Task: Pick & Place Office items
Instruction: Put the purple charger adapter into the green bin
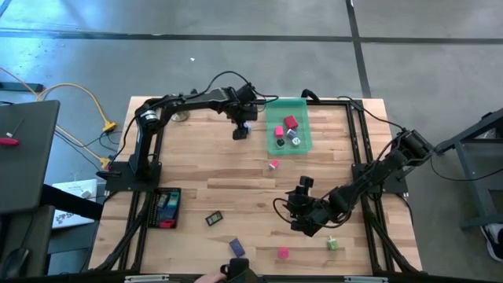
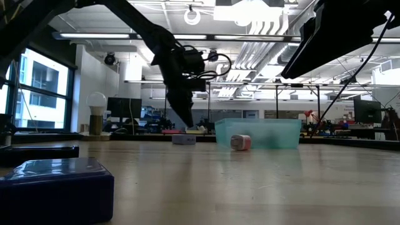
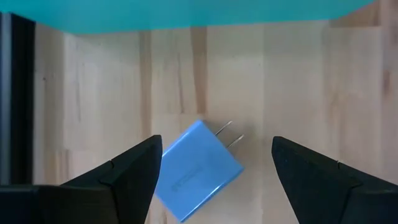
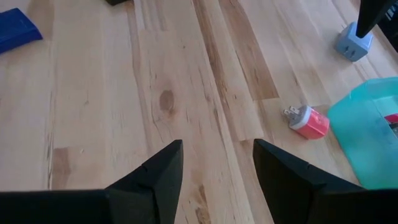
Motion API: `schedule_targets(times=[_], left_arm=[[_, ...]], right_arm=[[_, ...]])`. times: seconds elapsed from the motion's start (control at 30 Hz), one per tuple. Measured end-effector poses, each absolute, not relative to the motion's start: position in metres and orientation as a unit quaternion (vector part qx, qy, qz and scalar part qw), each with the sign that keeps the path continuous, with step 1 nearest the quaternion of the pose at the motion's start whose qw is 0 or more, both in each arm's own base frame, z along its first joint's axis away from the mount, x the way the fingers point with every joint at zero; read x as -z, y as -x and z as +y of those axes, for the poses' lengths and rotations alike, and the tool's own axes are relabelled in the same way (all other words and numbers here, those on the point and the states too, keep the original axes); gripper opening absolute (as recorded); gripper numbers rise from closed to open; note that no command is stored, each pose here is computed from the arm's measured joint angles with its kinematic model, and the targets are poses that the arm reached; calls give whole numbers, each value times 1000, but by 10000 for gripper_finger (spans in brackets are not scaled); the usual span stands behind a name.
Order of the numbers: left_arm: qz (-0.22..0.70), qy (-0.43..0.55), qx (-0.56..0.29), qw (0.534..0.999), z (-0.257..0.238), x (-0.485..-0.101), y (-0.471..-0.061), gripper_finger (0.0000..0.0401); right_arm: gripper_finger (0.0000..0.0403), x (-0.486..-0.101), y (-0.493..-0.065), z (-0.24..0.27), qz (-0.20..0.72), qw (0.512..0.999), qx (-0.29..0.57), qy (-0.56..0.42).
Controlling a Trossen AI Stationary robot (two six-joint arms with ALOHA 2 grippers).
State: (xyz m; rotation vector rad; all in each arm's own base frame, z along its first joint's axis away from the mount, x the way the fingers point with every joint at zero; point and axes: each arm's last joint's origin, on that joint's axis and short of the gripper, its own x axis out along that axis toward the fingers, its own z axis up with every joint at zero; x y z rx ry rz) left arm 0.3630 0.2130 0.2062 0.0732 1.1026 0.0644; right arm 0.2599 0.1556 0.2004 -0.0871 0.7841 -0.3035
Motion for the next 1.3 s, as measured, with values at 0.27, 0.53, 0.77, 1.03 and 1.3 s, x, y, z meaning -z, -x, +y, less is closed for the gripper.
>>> schedule_targets(times=[0.27, 0.53, 0.77, 1.03, 1.3], left_arm=[[521, -30, -29, 853, 213, -207, -363, 335], [520, 1, -64, 852, 214, -207, -364, 379], [514, -83, -33, 853, 216, -209, -366, 380], [558, -175, -87, 806, 222, -209, -363, 380], [518, -95, -194, 828, 231, -213, -365, 380]], right_arm=[[183, -201, -263, 151, 380, 911, 155, 38], [183, -201, -265, 147, 381, 910, 161, 34], [183, -201, -265, 147, 381, 910, 160, 34], [183, -200, -265, 147, 381, 910, 160, 35], [183, -200, -265, 147, 382, 909, 160, 36]])
